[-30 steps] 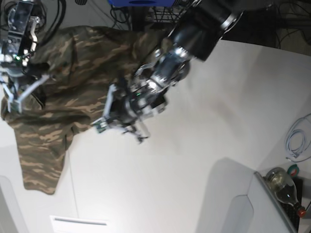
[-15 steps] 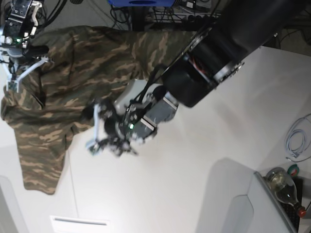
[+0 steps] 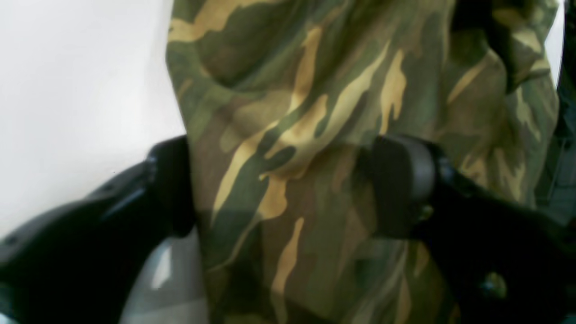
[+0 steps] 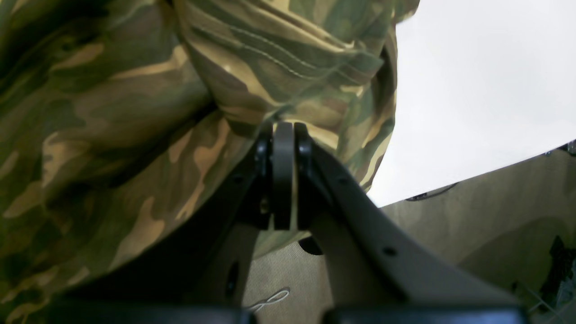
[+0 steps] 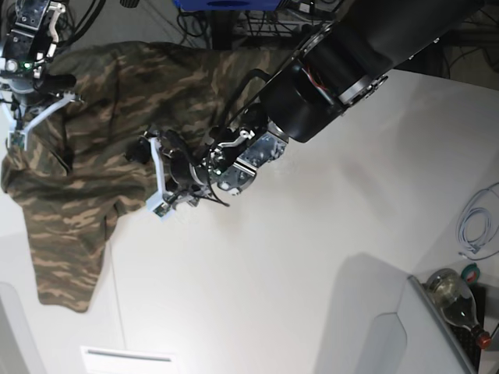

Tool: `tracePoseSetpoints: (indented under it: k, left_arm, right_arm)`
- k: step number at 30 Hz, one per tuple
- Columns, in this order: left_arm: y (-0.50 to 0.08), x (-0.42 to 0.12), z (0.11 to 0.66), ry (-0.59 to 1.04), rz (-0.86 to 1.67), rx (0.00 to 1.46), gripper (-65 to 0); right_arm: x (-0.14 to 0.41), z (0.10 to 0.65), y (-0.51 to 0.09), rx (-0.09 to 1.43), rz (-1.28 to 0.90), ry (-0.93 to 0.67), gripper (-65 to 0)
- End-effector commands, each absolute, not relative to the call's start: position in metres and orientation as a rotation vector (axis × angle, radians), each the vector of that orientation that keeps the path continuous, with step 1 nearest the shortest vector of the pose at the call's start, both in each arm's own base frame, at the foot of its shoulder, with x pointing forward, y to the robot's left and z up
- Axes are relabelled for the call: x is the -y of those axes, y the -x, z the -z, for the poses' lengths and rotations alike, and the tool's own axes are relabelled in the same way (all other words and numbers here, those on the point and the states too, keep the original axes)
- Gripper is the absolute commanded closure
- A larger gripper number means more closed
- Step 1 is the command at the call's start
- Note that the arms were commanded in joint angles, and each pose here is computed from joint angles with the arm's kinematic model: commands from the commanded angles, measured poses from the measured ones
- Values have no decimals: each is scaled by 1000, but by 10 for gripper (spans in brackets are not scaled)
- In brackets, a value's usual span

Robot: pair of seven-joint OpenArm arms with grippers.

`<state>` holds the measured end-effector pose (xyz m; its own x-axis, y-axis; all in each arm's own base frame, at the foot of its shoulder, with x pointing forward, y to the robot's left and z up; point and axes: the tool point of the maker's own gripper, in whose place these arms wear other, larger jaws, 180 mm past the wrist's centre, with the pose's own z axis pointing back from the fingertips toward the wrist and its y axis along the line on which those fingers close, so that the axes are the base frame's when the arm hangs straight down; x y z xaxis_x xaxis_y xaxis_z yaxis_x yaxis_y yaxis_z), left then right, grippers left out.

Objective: Layout the t-shirt on the table in an organized manner, then fold the t-shirt properly
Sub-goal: 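Reach the left gripper across to the shirt's edge near the right gripper, then grasp the shirt with both grippers and lift it, letting it hang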

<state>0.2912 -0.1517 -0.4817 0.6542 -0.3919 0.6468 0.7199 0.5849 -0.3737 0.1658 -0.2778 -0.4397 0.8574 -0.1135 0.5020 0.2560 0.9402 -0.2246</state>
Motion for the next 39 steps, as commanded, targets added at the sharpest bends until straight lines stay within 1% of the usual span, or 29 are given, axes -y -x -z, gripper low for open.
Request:
tracePoseSetpoints:
  k: [1, 2, 4, 5, 6, 9, 11, 15, 19, 22, 28, 33, 37, 39]
  left_arm:
    - [-289, 155, 480, 671, 699, 526, -421]
    - [-288, 155, 481, 672, 692, 524, -319]
    - [-290, 156, 480, 676, 684, 540, -64]
    - [-294, 157, 477, 683, 677, 563, 0]
    - [-300, 157, 474, 679, 661, 589, 0]
    - [-323, 133, 481, 573, 583, 641, 0]
    - [-332, 113, 488, 510, 553, 650, 0]
    - [-331, 87, 489, 483, 542, 674, 0]
    - [-323, 43, 483, 442, 439, 731, 0]
    - [-307, 13, 474, 409, 354, 735, 0]
    - [-268, -7, 449, 444, 258, 771, 0]
    - [-271, -23, 447, 424, 208, 784, 0]
    - [-275, -28, 445, 418, 189, 794, 0]
    - [-269, -32, 450, 409, 193, 770, -2]
  right_arm:
    - [283, 433, -167, 527, 192, 310, -5]
    - [283, 434, -165, 524, 191, 310, -5]
    - [282, 439, -163, 507, 191, 303, -6]
    - [282, 448, -159, 482, 191, 295, -6]
    - [280, 459, -159, 459, 198, 277, -6]
    - [278, 495, -161, 367, 229, 228, -5]
    - [281, 517, -164, 308, 238, 203, -3]
    - [292, 538, -184, 251, 255, 173, -2]
    - [298, 533, -222, 277, 252, 160, -2]
    - [287, 520, -264, 320, 143, 165, -2]
    - [256, 490, -330, 416, -2, 166, -2]
    - [244, 478, -352, 446, -60, 171, -2]
    - [244, 479, -350, 442, -60, 172, -2]
    - [244, 481, -348, 437, -60, 171, -2]
